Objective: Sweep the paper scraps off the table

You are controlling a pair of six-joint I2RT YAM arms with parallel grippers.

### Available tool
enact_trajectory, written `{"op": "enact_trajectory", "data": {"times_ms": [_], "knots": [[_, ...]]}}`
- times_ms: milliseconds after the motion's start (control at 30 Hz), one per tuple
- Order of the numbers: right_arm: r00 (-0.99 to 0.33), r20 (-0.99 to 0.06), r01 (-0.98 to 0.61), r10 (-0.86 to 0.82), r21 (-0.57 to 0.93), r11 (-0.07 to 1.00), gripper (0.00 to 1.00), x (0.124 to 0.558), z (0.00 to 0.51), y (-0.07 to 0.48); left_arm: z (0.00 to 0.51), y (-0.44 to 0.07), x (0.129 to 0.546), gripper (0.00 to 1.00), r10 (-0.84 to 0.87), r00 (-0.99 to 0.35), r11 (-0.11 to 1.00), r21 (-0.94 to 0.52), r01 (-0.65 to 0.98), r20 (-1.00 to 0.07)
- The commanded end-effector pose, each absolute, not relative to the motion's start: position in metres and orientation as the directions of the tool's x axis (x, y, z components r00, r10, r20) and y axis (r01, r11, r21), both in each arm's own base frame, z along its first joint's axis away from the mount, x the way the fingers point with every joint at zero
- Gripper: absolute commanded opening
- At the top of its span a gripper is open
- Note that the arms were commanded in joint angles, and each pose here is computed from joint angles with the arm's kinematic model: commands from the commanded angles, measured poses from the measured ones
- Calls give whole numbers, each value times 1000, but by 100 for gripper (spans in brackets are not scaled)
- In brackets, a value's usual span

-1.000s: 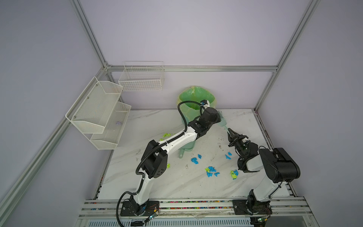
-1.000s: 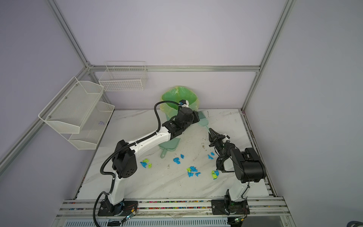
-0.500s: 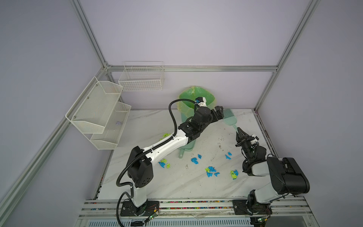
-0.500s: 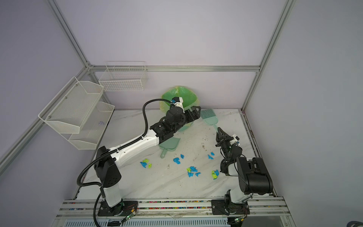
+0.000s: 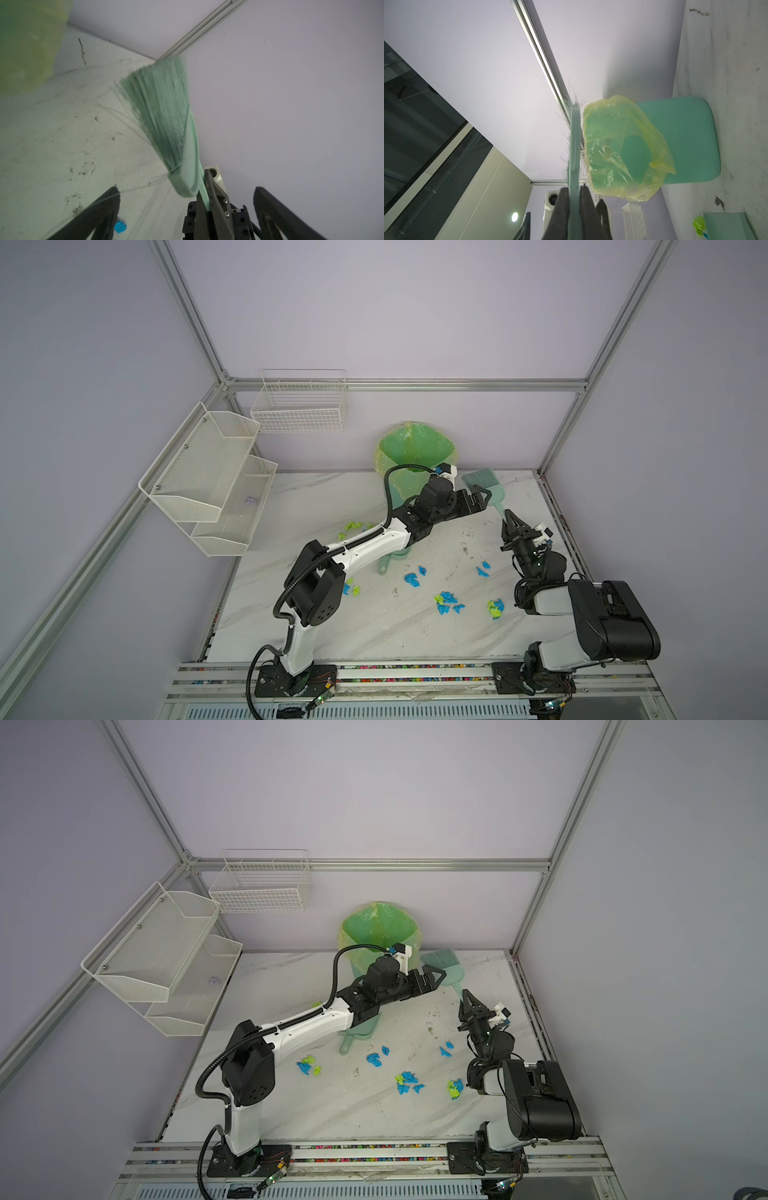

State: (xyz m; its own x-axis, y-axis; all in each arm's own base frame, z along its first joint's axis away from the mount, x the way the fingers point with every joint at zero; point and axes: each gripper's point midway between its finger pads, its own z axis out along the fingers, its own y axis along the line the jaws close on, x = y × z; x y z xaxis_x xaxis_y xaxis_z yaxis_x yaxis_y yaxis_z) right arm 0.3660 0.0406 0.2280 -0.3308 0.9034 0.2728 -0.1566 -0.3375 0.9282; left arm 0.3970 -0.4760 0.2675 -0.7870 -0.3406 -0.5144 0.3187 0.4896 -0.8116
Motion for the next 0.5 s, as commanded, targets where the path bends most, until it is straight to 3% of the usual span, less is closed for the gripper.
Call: {"op": "enact_trajectory", "data": {"times_ms": [0,200,467], "knots": [[-415,189,-422,890,827,-372,0,341,301,40,304,-489,389,100,-338,-795,384,-845,373,-505],[-426,175,-415,888,834,-364,0,341,299,43,294,-497,395,85,-338,-801,389,-848,360,-495],[-417,179,-387,891,852,-353,0,337,286,44,309,-496,395,91,-386,-789,322,-871,371,-479]]}}
